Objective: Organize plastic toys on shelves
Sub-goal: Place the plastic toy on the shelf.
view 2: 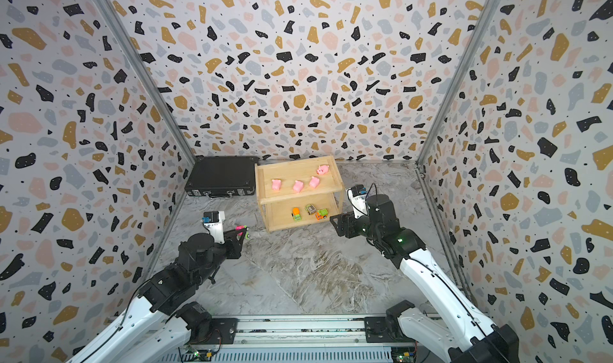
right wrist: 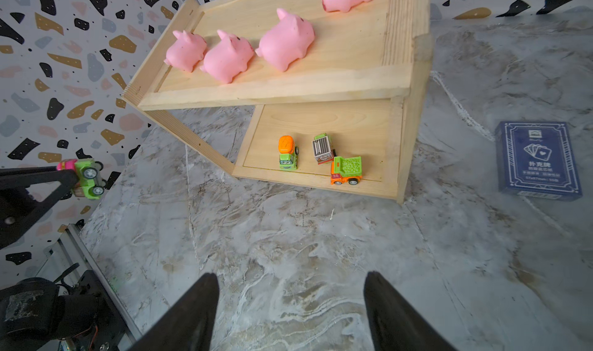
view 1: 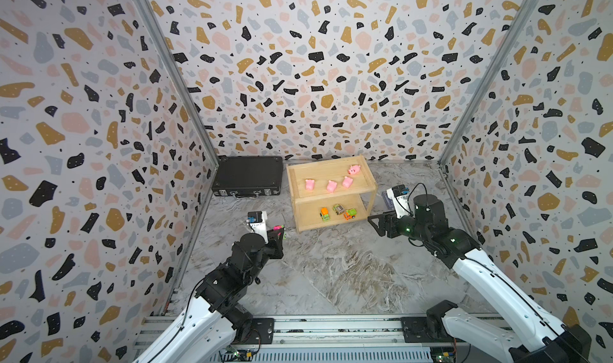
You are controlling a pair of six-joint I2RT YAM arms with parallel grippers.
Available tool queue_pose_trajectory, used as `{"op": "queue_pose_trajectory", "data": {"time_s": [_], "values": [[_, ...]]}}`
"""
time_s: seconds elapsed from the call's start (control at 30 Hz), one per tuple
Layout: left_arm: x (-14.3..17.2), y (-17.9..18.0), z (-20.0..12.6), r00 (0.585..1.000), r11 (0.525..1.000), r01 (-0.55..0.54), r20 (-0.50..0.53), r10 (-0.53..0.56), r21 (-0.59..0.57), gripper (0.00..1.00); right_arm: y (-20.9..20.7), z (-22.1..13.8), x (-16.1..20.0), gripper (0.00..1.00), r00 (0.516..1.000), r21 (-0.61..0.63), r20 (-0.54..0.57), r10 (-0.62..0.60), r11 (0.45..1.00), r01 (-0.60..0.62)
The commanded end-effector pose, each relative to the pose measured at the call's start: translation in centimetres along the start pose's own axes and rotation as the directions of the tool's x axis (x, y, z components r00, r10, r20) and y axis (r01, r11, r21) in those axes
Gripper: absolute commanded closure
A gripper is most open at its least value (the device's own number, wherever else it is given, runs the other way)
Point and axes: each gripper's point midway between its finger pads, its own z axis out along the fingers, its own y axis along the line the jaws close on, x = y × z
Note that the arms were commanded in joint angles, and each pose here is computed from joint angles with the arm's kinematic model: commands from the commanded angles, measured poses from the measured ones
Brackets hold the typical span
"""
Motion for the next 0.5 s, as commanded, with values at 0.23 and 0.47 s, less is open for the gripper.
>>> {"op": "queue_pose_trajectory", "data": {"time_s": [0.23, 0.47], "values": [[-2.8, 1.0, 6.6, 0.991, 0.992, 0.128, -0.029, -0.128, 0.011, 0.89, -0.2, -0.6, 0.3, 0.24, 1.000, 0.006, 0.009, -0.011, 1.000, 0.011], [-2.8, 1.3, 12.3, 0.977, 0.977, 0.202, -0.079, -0.196, 0.071, 0.89, 0.2, -0.7, 0.5, 0.24, 1.000, -0.021, 0.013, -0.010, 1.000, 0.010]]}}
